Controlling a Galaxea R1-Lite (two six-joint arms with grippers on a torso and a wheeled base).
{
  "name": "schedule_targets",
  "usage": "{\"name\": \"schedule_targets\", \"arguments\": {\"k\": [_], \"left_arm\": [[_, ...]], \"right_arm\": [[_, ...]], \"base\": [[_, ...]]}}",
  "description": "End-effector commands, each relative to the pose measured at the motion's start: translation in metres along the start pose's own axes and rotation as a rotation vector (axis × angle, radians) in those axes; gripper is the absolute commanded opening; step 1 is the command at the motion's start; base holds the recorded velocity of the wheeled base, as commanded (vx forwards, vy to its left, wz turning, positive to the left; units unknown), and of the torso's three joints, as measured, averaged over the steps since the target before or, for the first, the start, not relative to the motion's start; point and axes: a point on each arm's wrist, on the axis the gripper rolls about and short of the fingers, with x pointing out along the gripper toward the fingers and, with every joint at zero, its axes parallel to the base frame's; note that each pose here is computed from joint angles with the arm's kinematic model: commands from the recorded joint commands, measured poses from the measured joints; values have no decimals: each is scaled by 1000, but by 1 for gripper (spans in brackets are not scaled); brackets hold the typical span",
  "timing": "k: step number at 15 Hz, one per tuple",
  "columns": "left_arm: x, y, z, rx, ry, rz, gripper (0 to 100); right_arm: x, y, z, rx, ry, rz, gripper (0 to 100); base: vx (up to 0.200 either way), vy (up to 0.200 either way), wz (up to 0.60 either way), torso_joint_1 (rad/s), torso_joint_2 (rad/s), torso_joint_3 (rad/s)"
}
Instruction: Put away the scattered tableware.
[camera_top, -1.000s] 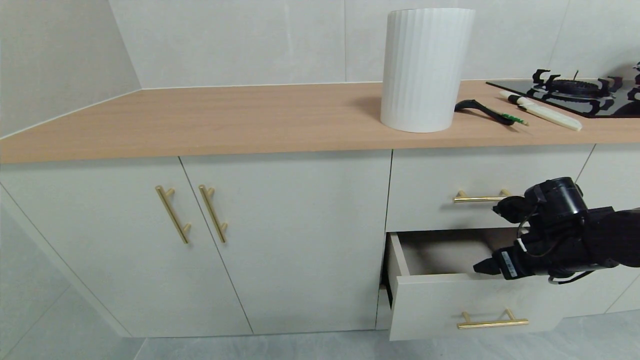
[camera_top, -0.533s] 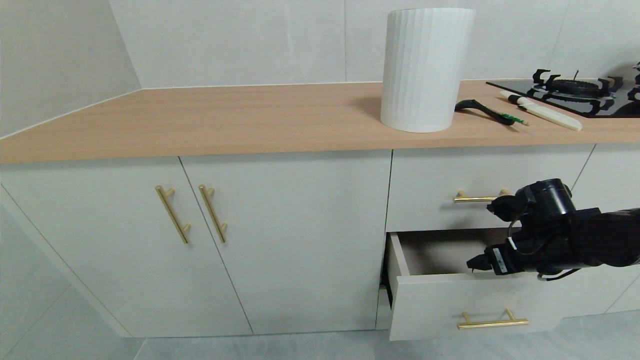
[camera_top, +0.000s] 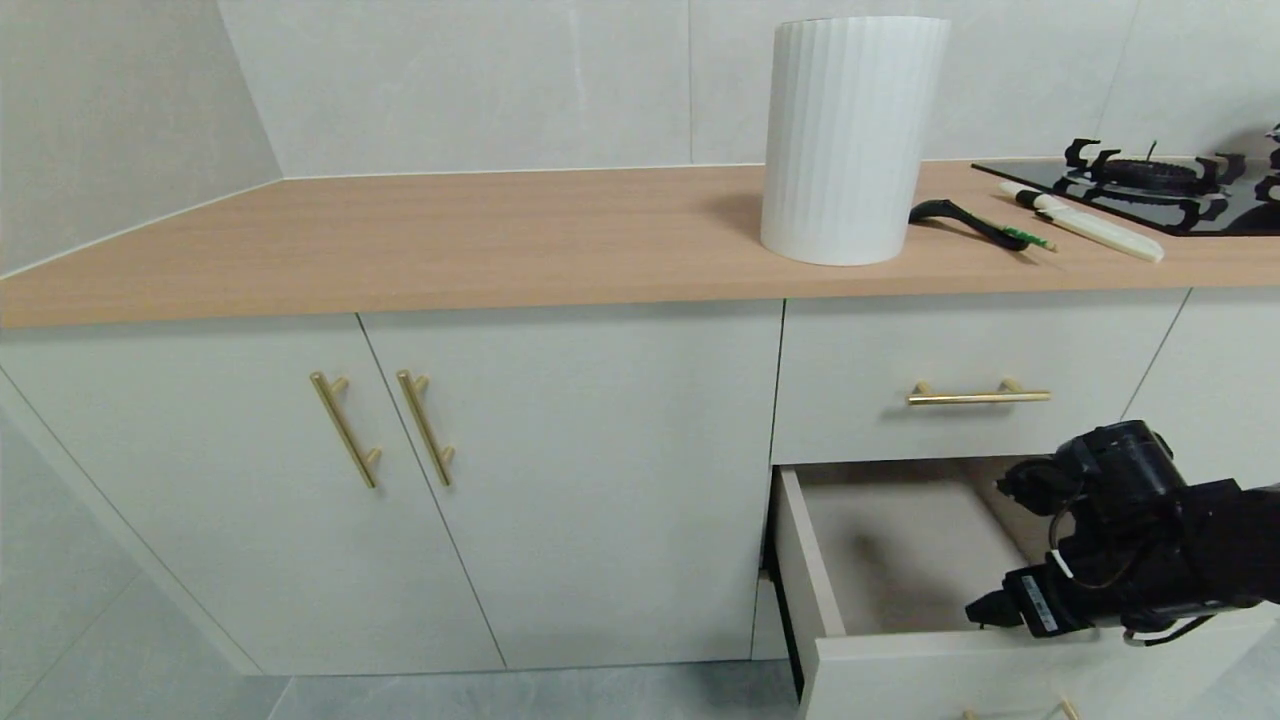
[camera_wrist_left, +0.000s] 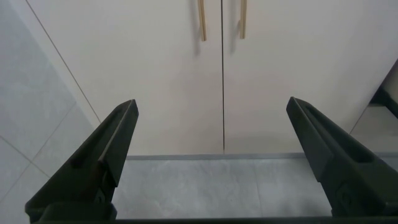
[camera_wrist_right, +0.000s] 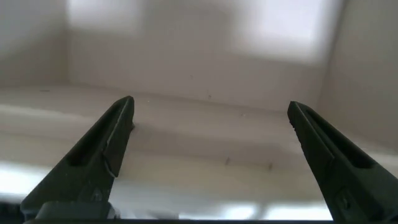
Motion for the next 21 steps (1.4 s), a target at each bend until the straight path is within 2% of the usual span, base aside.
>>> {"name": "schedule_targets", "arguments": {"k": [1,4,8,11,12,15,17,19,21], "left_arm": [[0,0,0,0,1,-1,100],[0,0,0,0,1,1,100],[0,0,0,1,3,1,100],[0,0,0,0,1,-1,100],[0,0,0,0,1,-1,100],[0,0,0,0,1,-1,100],[0,0,0,0,1,-1,100],[0,0,0,1,3,-1,100],[0,0,0,0,1,1,100]], "right_arm": [[-16,1,-16,0,-12,4,100],[-34,1,-43,-2,-9,27,100],[-44,2,-62,-5,6,35,100],[-46,2,-62,-4,9,43,100],[-54,1,-54,-2,-53,55,100],[-96,-2,-11,-2,-313,59,100],[-116,-3,13,-3,-428,52,100],[-129,-4,29,-2,-495,41,100],[-133,-5,32,-32,-509,33,100]], "base": [[0,0,0,0,0,0],[0,0,0,0,0,0],[0,0,0,0,0,0],[0,0,0,0,0,0],[0,0,0,0,0,0],[0,0,0,0,0,0],[0,0,0,0,0,0],[0,0,0,0,0,0],[0,0,0,0,0,0]]}}
